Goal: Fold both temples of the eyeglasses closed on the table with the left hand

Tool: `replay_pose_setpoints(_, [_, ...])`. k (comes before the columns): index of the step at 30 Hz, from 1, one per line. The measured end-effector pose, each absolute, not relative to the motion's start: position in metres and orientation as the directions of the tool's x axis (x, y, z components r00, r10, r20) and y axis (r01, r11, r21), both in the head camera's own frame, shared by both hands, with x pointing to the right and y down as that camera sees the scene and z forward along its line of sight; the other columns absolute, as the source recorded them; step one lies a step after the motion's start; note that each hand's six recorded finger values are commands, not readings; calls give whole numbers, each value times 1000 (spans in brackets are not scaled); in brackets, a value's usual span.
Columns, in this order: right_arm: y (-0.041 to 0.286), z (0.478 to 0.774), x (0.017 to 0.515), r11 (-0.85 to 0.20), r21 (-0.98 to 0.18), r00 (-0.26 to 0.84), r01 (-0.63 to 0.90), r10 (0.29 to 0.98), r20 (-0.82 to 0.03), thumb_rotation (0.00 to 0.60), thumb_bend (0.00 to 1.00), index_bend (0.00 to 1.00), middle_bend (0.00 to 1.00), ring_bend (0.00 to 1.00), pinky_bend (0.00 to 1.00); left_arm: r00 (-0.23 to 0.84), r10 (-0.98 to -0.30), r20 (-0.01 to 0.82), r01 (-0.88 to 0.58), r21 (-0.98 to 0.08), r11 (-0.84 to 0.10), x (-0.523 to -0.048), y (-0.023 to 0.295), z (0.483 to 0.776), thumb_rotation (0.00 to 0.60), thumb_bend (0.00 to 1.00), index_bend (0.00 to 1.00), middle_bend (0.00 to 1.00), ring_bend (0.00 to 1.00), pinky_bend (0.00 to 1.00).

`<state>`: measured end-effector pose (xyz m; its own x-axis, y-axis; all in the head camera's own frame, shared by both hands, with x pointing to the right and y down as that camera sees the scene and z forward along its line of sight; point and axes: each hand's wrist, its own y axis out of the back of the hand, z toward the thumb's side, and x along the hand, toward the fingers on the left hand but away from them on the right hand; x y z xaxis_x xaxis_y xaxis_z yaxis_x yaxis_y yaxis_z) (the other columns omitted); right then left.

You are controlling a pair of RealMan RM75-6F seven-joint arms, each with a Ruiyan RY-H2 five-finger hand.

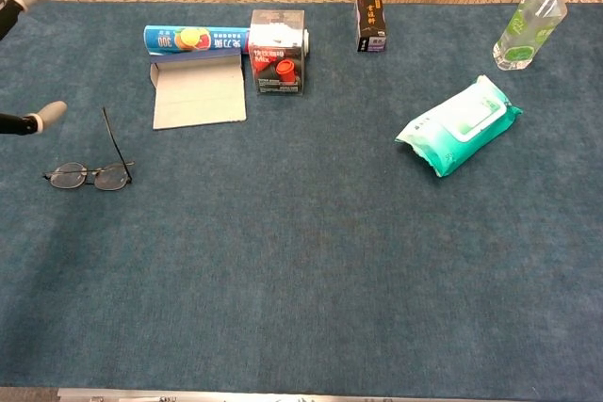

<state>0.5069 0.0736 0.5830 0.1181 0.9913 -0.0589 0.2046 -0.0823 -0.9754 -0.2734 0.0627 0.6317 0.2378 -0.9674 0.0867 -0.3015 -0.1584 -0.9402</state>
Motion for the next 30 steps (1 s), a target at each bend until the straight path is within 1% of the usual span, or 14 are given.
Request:
replay_pose_setpoints(7, [74,582,509,-77,-975,112,209,992,-54,600,278,682,535,318,253,293,-951,101,-271,-945,-184,-247,59,625,600,263,0,0,0,92])
replay_pose_setpoints(10, [73,582,510,-75,-975,108,210,993,-53,600,278,682,535,318,253,311,-943,115,-262,-944,-201,-235,55,625,600,239,0,0,0,92])
replay_pose_setpoints(19, [73,581,513,-70,-973,99,218,994,-50,600,278,683,535,318,253,331,-930,160,-255,-934,-252,-210,41,635,600,156,0,0,0,92])
replay_pose_setpoints(30, [74,579,516,-66,-971,95,230,994,-45,600,278,682,535,318,254,350,-920,176,-271,-921,-279,-192,34,645,600,106,0,0,0,93])
